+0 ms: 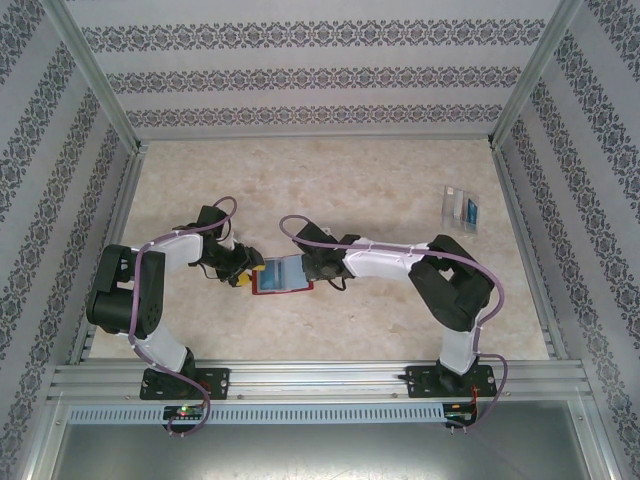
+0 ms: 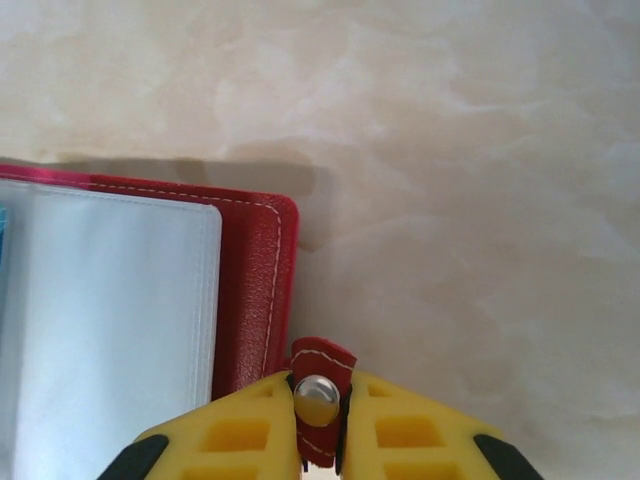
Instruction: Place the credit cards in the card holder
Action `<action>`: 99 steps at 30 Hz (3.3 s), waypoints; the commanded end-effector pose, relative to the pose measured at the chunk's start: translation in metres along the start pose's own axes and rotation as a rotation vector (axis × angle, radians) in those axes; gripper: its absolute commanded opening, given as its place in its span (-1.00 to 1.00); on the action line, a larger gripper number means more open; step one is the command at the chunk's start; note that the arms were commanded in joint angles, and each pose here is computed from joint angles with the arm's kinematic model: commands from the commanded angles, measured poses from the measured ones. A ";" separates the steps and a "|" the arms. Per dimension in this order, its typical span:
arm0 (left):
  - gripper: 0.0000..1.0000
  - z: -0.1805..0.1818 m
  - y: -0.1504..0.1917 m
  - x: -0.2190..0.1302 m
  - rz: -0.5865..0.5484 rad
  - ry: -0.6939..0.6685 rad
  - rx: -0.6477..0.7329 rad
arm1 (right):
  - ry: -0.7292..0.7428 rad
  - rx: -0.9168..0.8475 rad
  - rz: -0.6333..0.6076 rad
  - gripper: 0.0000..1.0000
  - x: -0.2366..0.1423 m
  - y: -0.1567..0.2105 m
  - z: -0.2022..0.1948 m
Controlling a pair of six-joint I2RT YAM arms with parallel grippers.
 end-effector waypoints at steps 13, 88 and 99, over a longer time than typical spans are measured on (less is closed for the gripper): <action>-0.07 -0.071 0.000 -0.033 -0.078 0.225 0.120 | -0.277 0.063 0.062 -0.80 0.008 0.007 0.051; -0.74 -0.086 0.021 0.031 0.042 -0.030 0.336 | -0.631 0.192 -0.085 -0.18 -0.040 0.015 0.033; -1.00 -0.090 0.020 0.026 0.027 -0.025 0.353 | -0.669 0.236 -0.008 -0.14 -0.032 0.036 0.050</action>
Point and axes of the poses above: each hand's point on the last joint's axis, 136 mm out from that joint toward the fingers, its own x axis out along the fingers, its own z axis along the line the jaws close on, y = z × x, the point moved 1 cm from there along -x, back along the fingers, and after that the axes turned 7 degrees about x, right-handed, at the moved point
